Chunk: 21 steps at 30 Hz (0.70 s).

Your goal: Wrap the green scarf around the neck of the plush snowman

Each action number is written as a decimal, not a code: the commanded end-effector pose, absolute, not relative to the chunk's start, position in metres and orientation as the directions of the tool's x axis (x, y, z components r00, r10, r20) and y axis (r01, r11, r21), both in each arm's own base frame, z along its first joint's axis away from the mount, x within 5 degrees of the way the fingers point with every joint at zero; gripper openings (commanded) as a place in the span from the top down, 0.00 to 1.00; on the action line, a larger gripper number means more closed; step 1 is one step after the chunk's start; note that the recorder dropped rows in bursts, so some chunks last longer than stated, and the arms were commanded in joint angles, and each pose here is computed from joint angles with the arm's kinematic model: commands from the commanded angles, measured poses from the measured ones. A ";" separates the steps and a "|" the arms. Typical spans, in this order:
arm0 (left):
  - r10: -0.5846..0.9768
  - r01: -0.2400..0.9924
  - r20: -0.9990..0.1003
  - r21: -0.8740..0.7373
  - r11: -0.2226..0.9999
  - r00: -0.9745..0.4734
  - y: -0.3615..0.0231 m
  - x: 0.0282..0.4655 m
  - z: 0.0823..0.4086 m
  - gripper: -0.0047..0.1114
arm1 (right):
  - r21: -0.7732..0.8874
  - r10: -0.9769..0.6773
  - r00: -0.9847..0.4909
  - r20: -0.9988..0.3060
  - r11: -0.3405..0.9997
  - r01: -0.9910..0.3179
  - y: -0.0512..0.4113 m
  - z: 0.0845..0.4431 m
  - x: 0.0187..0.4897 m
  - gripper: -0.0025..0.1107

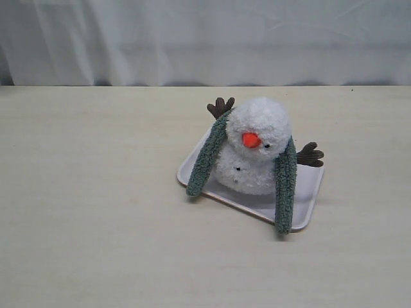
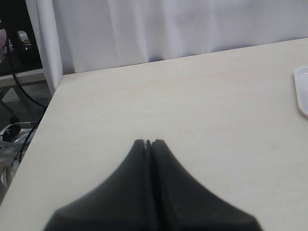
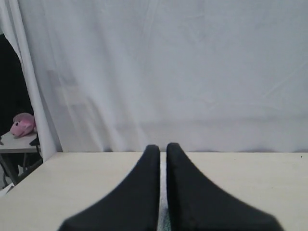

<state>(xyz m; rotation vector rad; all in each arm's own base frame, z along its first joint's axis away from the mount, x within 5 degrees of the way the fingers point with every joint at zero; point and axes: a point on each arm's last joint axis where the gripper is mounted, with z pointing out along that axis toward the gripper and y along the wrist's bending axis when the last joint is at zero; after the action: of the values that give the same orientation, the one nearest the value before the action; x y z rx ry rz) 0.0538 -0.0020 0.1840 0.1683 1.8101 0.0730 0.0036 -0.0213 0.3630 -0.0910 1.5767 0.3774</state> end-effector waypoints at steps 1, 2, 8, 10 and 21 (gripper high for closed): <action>0.150 0.073 -0.963 0.137 0.988 -0.225 -0.002 0.054 0.184 0.96 | 0.196 0.203 -0.003 -0.979 0.942 -0.274 -0.027 0.361 -0.009 0.94; 0.150 0.073 -0.963 0.137 0.988 -0.225 -0.002 0.054 0.184 0.96 | 0.207 0.216 0.006 -0.976 0.942 -0.265 -0.027 0.360 -0.013 0.94; 0.150 0.073 -0.963 0.137 0.988 -0.225 -0.002 0.054 0.184 0.96 | 0.279 0.289 0.015 -0.957 0.936 -0.217 -0.022 0.359 -0.022 0.94; 0.150 0.073 -0.963 0.137 0.988 -0.225 -0.002 0.054 0.184 0.96 | 0.274 0.284 0.031 -0.958 0.945 -0.177 -0.021 0.359 -0.023 0.94; 0.150 0.073 -0.963 0.137 0.988 -0.225 -0.002 0.054 0.184 0.96 | 0.028 0.058 0.211 -0.976 0.989 -0.143 -0.001 0.348 -0.005 0.94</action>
<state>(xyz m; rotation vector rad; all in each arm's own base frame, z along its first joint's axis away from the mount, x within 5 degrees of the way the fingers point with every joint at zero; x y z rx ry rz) 0.0538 -0.0020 0.1840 0.1683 1.8101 0.0730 -0.0117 -0.0066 0.3538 -0.0042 1.4079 0.2010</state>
